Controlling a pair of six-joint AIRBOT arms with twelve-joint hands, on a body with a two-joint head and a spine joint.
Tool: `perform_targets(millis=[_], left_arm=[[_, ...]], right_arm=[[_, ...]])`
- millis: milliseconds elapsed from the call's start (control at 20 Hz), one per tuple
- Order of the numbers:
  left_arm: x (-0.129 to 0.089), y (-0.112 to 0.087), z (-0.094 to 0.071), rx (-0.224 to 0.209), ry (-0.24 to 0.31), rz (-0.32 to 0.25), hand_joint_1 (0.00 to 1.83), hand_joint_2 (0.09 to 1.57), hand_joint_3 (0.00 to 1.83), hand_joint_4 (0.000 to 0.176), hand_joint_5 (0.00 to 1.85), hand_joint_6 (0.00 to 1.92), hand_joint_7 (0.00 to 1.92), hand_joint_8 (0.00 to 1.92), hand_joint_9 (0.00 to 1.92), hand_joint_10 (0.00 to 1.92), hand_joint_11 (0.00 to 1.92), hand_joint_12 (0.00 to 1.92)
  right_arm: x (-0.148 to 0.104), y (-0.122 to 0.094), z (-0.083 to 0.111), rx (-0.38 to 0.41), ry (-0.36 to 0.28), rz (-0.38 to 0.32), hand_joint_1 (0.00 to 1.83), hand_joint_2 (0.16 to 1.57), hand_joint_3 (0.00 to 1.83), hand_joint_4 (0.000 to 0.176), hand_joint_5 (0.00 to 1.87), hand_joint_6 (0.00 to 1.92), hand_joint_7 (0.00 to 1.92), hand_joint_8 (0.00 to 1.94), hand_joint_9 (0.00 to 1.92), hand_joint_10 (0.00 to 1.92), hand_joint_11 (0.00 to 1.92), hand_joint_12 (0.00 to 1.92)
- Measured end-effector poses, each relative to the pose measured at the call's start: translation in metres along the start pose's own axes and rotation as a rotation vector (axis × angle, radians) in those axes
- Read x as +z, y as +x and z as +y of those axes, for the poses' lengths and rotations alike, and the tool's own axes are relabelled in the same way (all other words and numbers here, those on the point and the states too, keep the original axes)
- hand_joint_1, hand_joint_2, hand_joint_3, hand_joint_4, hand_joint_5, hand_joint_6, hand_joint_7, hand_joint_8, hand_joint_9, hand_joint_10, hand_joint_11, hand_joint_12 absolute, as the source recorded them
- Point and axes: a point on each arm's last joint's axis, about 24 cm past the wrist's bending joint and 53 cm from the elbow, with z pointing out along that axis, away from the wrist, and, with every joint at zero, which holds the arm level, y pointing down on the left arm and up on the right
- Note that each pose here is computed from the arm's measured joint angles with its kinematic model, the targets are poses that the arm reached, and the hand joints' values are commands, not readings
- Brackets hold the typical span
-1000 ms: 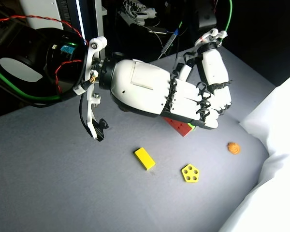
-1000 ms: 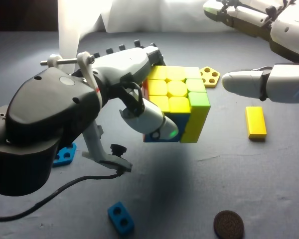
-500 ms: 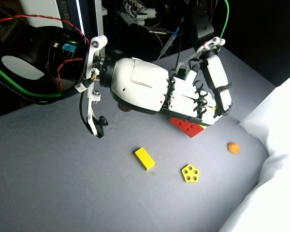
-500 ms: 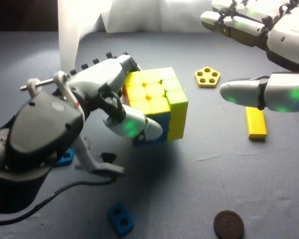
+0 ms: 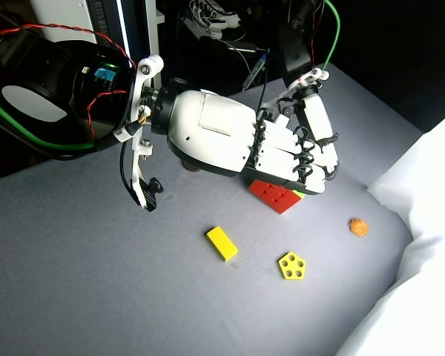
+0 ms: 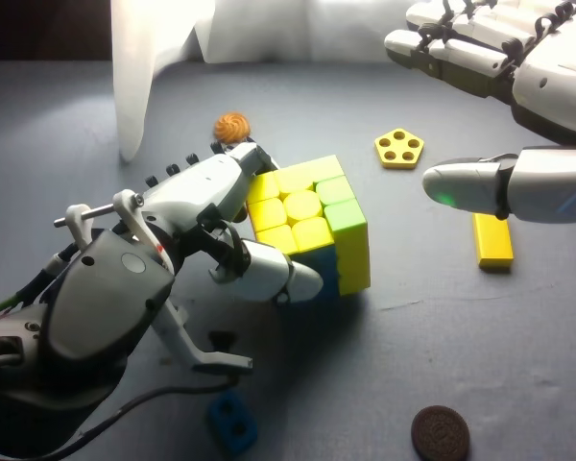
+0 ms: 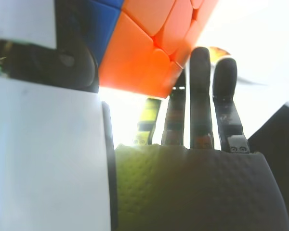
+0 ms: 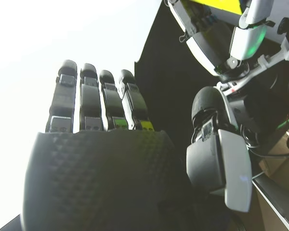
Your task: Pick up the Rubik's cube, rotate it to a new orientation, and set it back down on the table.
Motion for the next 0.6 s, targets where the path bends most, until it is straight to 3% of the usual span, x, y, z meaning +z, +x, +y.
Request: perform_targets(millis=[250, 300, 350, 400, 450, 500, 550, 600], left_arm=[[-0.0007, 0.0003, 0.0022, 0.002, 0.001, 0.001, 1.16, 1.10, 0.00, 0.000, 0.26, 1.24, 0.24, 1.36, 0.21, 1.48, 0.08, 1.77], [-0.0007, 0.0002, 0.0022, 0.002, 0.001, 0.000, 1.15, 1.11, 0.00, 0.000, 0.25, 1.17, 0.23, 1.32, 0.19, 1.45, 0.06, 1.76], [-0.0007, 0.0002, 0.0022, 0.002, 0.001, 0.000, 1.12, 1.10, 0.00, 0.000, 0.24, 0.95, 0.20, 1.20, 0.18, 1.38, 0.05, 1.69], [-0.0007, 0.0000, 0.0019, 0.002, 0.002, -0.001, 1.06, 1.11, 0.00, 0.000, 0.27, 0.69, 0.23, 1.00, 0.18, 1.25, 0.01, 1.63], [-0.0006, -0.0010, 0.0011, 0.003, 0.005, -0.005, 1.00, 1.09, 0.00, 0.000, 0.30, 0.38, 0.30, 0.56, 0.20, 0.93, 0.00, 1.50], [-0.0006, -0.0022, 0.0004, 0.004, 0.007, -0.010, 0.94, 1.08, 0.00, 0.000, 0.31, 0.17, 0.36, 0.25, 0.25, 0.65, 0.00, 1.41], [-0.0006, -0.0037, 0.0001, 0.005, 0.008, -0.016, 0.89, 1.07, 0.00, 0.000, 0.28, 0.06, 0.38, 0.08, 0.28, 0.40, 0.00, 1.31], [-0.0006, -0.0049, 0.0000, 0.006, 0.008, -0.021, 0.82, 1.05, 0.00, 0.001, 0.15, 0.01, 0.26, 0.02, 0.23, 0.17, 0.00, 1.09]], right_arm=[[-0.0014, -0.0003, 0.0019, -0.001, -0.002, -0.001, 0.00, 1.22, 0.00, 0.000, 0.00, 0.00, 0.00, 0.00, 0.00, 0.00, 0.00, 0.00], [-0.0015, -0.0005, 0.0016, -0.003, -0.002, -0.001, 0.00, 1.21, 0.00, 0.000, 0.00, 0.00, 0.00, 0.00, 0.00, 0.00, 0.00, 0.00], [-0.0015, -0.0004, 0.0018, -0.003, -0.002, -0.001, 0.00, 1.21, 0.00, 0.000, 0.00, 0.00, 0.01, 0.00, 0.00, 0.00, 0.00, 0.00], [-0.0015, -0.0004, 0.0019, -0.003, -0.002, -0.001, 0.00, 1.21, 0.00, 0.000, 0.00, 0.00, 0.01, 0.00, 0.00, 0.00, 0.00, 0.00], [-0.0015, -0.0004, 0.0018, -0.003, -0.002, -0.001, 0.00, 1.21, 0.00, 0.000, 0.00, 0.00, 0.01, 0.01, 0.00, 0.00, 0.00, 0.00], [-0.0015, -0.0004, 0.0018, -0.003, -0.002, -0.001, 0.00, 1.21, 0.00, 0.000, 0.00, 0.00, 0.01, 0.00, 0.00, 0.00, 0.00, 0.00], [-0.0015, -0.0003, 0.0021, -0.003, -0.002, 0.000, 0.00, 1.21, 0.00, 0.000, 0.00, 0.00, 0.00, 0.00, 0.00, 0.00, 0.00, 0.00], [-0.0016, 0.0002, 0.0028, -0.002, -0.003, 0.001, 0.00, 1.21, 0.00, 0.000, 0.00, 0.00, 0.00, 0.00, 0.00, 0.00, 0.00, 0.00]])
